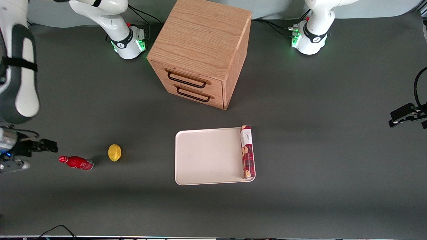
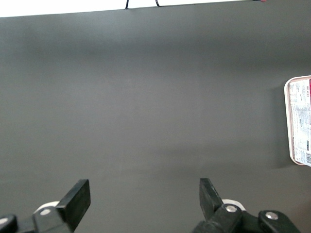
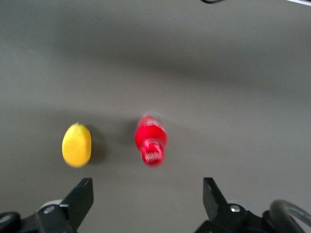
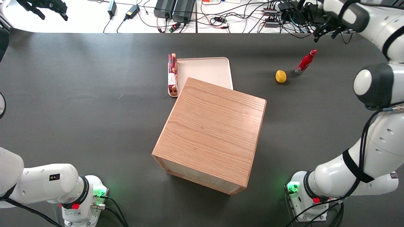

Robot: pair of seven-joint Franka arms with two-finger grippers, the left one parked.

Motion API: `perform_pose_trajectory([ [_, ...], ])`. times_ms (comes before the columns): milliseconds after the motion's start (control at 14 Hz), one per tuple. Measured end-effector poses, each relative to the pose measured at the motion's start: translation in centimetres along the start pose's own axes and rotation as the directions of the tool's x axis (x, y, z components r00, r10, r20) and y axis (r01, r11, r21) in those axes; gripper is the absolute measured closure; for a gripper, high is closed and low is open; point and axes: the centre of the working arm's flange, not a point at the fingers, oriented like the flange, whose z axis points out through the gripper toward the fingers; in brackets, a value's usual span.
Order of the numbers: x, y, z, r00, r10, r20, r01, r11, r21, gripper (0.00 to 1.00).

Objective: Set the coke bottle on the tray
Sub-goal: 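Lower the open right gripper onto the red Coca-Cola bottle, then close the right gripper around the red bottle and lift it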

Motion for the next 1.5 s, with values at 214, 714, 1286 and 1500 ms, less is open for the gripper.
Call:
perform_pose_trajectory([
  [214,0.9,-0.2,4.2,1.0,0.014,0.001,-0.014,1.0,0.025,0.02],
  [714,-0.3,0.7,8.0,1.0,0.021,0.014,-0.022,0.999,0.024,0.22],
  [1286,-0.2,0.6,6.2,1.0,-0.006,-0.017,0.006,1.0,0.018,0.68],
  [1500,-0.5,0.1,-2.1,1.0,-0.019,-0.017,0.02,0.999,0.04,0.68],
])
